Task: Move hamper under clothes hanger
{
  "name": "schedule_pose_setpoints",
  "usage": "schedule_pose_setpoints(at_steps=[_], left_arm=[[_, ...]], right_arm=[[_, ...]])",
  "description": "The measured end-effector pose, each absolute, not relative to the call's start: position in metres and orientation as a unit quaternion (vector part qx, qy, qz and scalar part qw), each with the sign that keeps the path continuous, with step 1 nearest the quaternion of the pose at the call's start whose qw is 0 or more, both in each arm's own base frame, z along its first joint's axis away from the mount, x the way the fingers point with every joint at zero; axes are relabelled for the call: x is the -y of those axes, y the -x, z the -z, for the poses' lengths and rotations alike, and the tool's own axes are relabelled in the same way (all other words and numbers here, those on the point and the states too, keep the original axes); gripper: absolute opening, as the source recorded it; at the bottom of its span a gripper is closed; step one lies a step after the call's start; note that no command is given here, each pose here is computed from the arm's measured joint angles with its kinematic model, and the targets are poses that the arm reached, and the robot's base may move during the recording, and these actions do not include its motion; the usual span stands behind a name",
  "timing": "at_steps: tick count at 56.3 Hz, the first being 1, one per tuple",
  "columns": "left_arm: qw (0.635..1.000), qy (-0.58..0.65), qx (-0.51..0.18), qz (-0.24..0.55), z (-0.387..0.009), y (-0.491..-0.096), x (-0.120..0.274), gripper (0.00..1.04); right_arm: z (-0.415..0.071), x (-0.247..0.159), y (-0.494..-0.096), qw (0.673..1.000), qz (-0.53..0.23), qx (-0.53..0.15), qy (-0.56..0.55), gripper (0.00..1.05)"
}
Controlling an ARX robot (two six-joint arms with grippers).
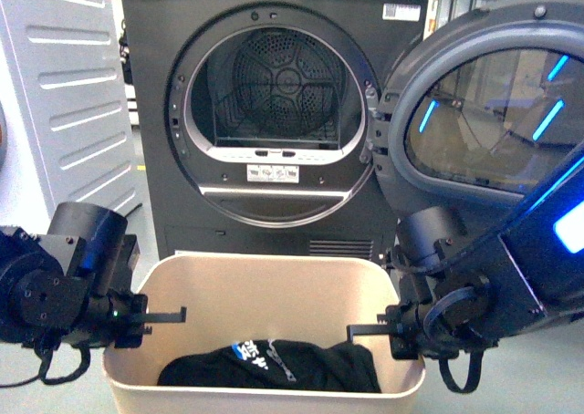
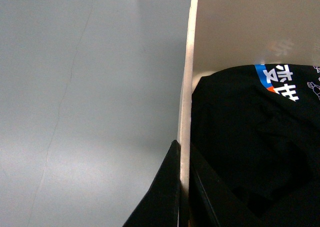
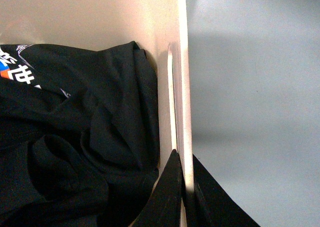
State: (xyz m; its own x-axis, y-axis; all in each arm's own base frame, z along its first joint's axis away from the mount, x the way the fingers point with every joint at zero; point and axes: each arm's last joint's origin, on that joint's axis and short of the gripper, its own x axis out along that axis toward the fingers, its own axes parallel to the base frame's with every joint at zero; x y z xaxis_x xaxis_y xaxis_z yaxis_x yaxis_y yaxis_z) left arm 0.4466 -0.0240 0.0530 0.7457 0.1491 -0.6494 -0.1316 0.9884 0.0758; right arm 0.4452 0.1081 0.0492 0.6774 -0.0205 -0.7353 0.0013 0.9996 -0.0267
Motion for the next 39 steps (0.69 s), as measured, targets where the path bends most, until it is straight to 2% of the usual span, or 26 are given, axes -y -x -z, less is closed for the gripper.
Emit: schedule_pose_setpoints(at_steps=[19, 39], left_arm=[[0.932, -0.011, -0.349, -0.098, -0.053, -0.447, 0.01, 0.04], [0.935, -0.012, -0.348, -0.061, -0.054, -0.446, 0.03, 0.04]], right_arm=[[-0.049, -0.123, -0.441, 0.915, -0.021, -0.403, 0.013, 0.03], [-0.05, -0.101, -0.447, 0.916, 0.015, -0.4, 0.01, 0.03]])
